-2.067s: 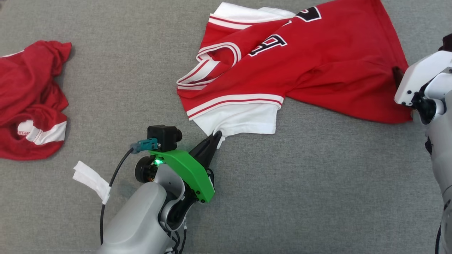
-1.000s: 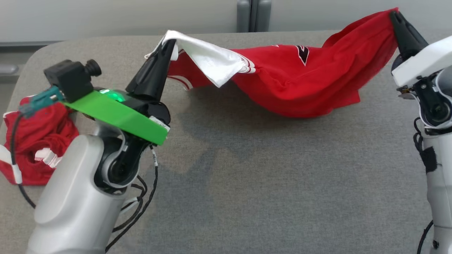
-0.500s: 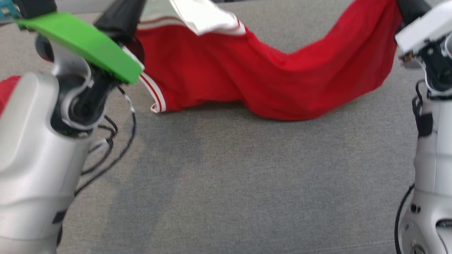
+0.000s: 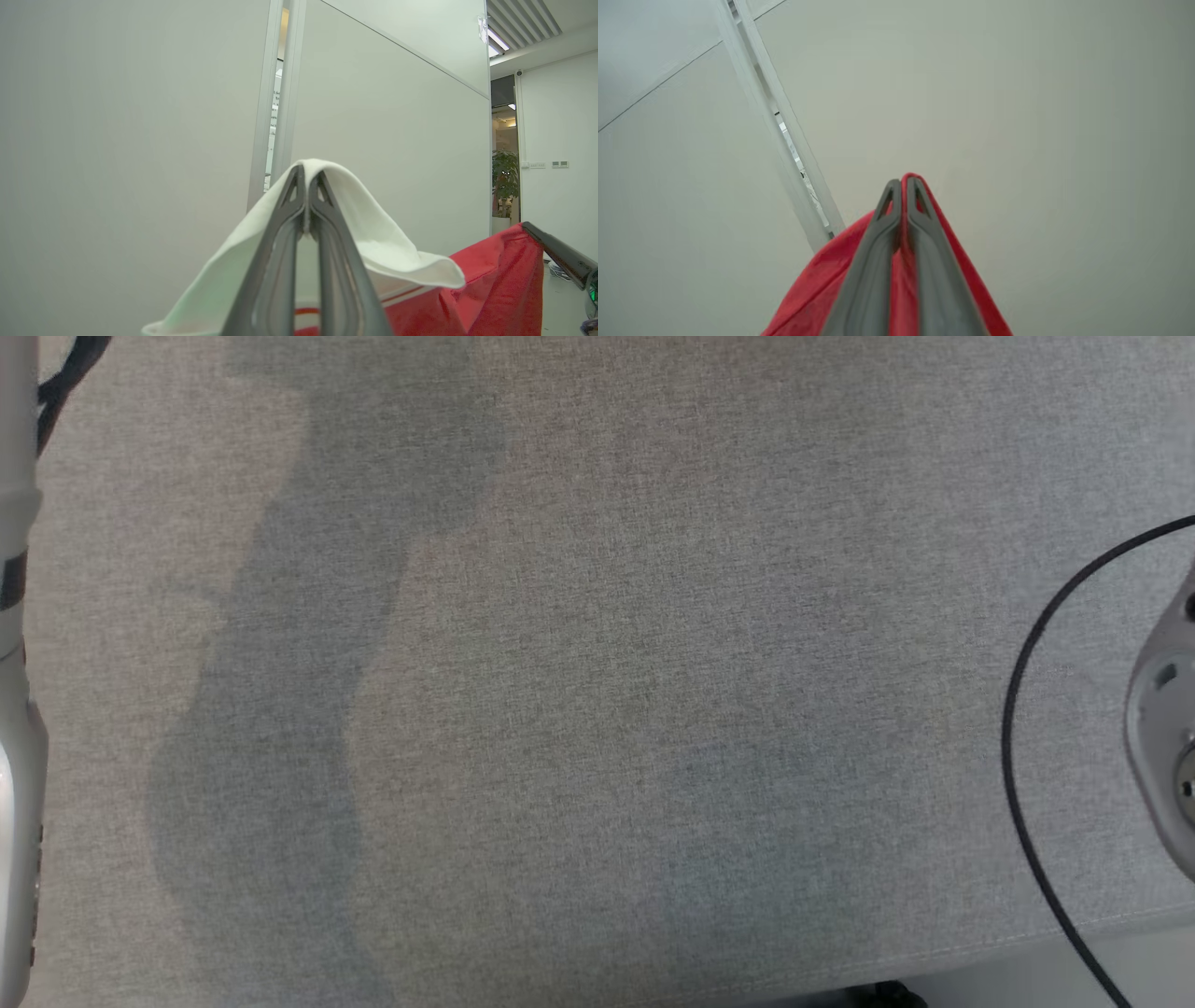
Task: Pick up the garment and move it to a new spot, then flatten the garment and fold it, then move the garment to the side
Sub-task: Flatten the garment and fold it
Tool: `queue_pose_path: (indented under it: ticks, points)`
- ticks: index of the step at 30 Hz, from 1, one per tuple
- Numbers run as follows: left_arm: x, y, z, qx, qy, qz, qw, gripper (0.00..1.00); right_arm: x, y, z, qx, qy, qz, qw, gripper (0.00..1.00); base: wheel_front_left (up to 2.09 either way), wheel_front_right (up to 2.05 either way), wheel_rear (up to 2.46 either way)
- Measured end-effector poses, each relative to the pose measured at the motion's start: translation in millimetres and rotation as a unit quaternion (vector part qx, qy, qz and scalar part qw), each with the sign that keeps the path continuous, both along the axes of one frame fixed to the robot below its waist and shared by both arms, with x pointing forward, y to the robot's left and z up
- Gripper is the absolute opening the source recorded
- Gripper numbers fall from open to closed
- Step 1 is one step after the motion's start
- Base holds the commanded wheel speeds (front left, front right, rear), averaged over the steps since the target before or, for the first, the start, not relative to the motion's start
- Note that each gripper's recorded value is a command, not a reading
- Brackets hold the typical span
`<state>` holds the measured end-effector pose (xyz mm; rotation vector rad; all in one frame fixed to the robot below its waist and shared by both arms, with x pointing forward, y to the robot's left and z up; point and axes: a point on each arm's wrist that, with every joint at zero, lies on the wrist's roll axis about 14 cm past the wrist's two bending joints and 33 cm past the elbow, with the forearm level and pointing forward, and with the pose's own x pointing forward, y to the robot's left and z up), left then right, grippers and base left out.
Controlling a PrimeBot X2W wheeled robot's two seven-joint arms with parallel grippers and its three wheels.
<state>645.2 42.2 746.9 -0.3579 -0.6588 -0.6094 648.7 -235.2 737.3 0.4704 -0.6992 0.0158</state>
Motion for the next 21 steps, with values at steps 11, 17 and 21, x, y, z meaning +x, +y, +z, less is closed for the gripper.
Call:
queue_pose_path:
  ticks: [11,17,21]
  points:
    - [-20.5,-10.6,-199.1,0.030,0.222,-0.038,0.974,0.00,12.4,18.5,-202.2,-0.061,0.236,0.050,0.968,0.00,0.00,0.00,0.00]
    - [-86.5,0.4,-273.9,-0.010,0.351,-0.050,0.935,0.00,-29.4,22.1,-271.6,-0.077,0.334,0.080,0.936,0.00,0.00,0.00,0.00]
    - [-132.9,7.3,-292.5,-0.030,0.402,-0.055,0.913,0.00,-61.4,11.5,-292.5,-0.077,0.382,0.077,0.918,0.00,0.00,0.00,0.00]
